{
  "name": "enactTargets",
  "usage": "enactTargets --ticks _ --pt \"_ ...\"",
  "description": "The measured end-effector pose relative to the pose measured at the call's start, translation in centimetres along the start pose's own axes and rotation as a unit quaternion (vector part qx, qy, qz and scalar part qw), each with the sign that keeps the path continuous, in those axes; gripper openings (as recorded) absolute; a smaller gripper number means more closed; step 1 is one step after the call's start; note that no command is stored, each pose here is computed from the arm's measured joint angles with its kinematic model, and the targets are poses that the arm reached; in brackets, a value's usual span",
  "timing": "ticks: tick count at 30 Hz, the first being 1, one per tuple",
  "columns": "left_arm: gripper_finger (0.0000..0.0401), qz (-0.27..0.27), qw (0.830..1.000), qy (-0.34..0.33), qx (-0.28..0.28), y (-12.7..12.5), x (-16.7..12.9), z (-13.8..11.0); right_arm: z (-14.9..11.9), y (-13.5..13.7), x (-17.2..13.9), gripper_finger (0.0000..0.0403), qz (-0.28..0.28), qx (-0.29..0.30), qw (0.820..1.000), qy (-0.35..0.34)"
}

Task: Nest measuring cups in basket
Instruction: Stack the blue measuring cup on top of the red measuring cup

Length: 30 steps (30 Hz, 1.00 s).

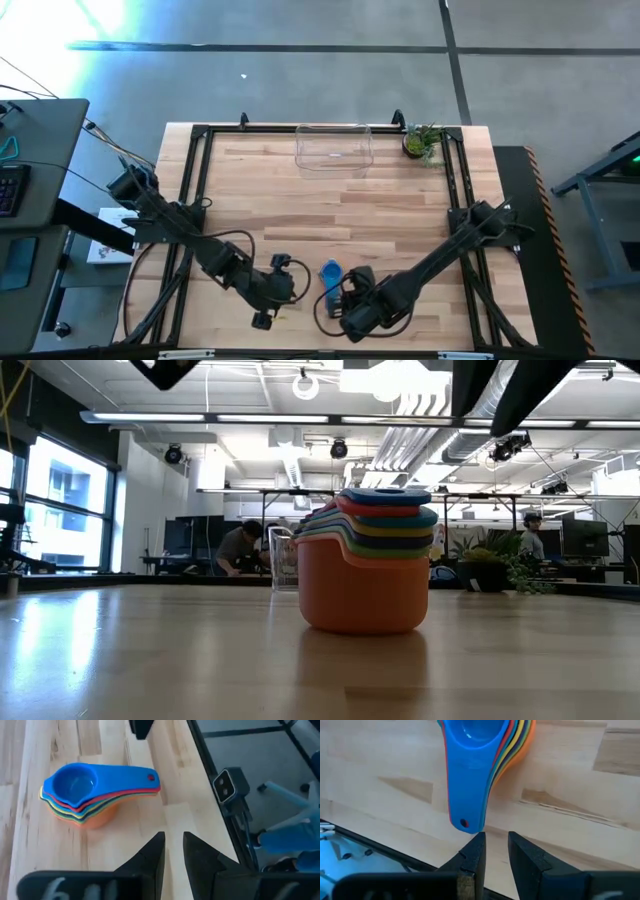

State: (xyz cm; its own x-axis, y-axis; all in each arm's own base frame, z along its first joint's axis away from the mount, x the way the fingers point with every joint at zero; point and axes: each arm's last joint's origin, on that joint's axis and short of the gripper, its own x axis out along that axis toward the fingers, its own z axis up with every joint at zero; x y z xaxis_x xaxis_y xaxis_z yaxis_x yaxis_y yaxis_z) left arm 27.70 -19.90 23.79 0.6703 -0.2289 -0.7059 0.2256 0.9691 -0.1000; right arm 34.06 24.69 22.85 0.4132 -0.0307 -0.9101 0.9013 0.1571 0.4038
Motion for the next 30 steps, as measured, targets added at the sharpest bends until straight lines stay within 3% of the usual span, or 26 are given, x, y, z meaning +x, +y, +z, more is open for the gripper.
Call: enactTargets --ticks 12,23,30 --pt "0.0058 -0.017 0.999 -0.012 -0.028 1.1 2.3 -1.1 0.7 0.3 2.8 0.0074 -0.022 0.01 1.0 -0.012" --pt "0.0058 -0.019 0.999 0.022 -0.028 1.2 5.7 -2.5 1.5 0.4 3.1 0.0074 -0.042 0.018 0.999 -0.005" --pt "0.0058 -0.015 0.999 -0.007 -0.046 2.2 8.2 -2.5 1.8 0.4 3.2 0.0074 -0.059 0.024 0.998 0.013"
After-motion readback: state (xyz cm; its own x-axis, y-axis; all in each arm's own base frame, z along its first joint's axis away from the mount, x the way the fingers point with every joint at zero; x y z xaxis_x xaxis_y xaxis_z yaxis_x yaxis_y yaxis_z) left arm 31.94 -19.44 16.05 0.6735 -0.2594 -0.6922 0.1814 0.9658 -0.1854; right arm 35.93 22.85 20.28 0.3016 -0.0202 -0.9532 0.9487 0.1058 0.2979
